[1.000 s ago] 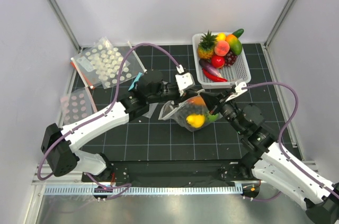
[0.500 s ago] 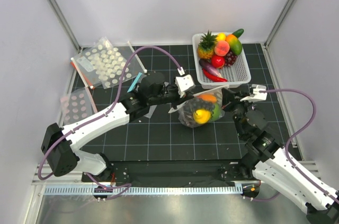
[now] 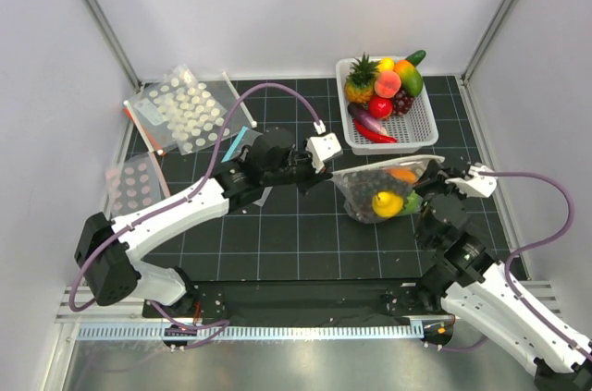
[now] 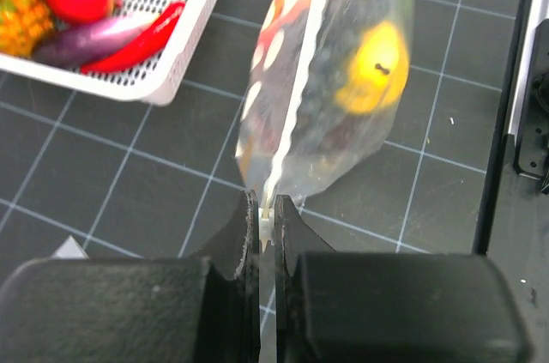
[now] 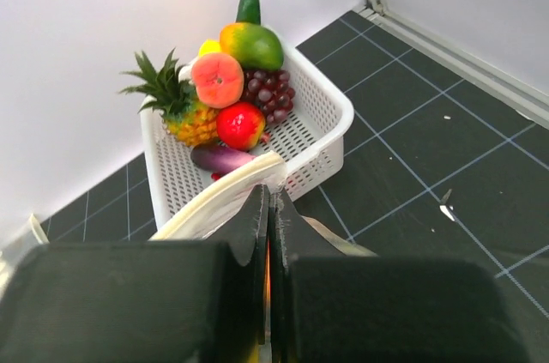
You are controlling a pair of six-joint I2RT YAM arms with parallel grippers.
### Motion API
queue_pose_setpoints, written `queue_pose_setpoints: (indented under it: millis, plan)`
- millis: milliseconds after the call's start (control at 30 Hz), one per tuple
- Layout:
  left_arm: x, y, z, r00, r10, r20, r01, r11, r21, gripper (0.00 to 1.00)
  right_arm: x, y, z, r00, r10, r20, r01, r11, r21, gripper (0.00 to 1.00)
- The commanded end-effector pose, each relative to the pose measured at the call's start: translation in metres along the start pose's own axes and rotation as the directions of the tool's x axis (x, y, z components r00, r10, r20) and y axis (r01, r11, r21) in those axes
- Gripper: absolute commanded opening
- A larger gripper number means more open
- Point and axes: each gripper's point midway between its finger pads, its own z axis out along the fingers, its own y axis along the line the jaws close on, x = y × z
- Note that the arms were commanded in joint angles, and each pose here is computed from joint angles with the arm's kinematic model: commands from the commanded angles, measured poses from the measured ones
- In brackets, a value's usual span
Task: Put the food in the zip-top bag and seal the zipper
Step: Zip the zipper food storage bag at the center of the board.
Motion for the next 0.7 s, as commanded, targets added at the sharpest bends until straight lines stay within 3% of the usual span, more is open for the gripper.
queue_pose_setpoints:
  millis: [0, 333, 533, 667]
  plan:
    - [0.005, 0.019, -0.012, 0.996, -0.045, -0.072, 0.037, 0.994, -0.099, 0.0, -0.039, -0.035, -0.002, 0.983, 0.092, 0.157, -0.121, 0.974, 0.191, 0.01]
    - [0.0, 0.025, -0.021, 0.996, -0.076, -0.05, 0.068, 0.986, -0.156, 0.0, -0.024, -0.008, 0.005, 0.994, 0.066, 0.087, -0.074, 0.993, 0.087, 0.01]
    - [0.006, 0.05, -0.027, 0.994, -0.102, -0.048, 0.082, 0.948, -0.308, 0.0, -0.005, 0.016, 0.015, 1.0, -0.025, 0.013, 0.024, 0.998, 0.051, 0.01]
    - [-0.002, 0.067, -0.036, 0.994, -0.101, 0.029, 0.104, 0.91, -0.4, 0.0, 0.0, 0.02, 0.021, 1.0, -0.021, 0.013, 0.02, 0.998, 0.059, 0.01]
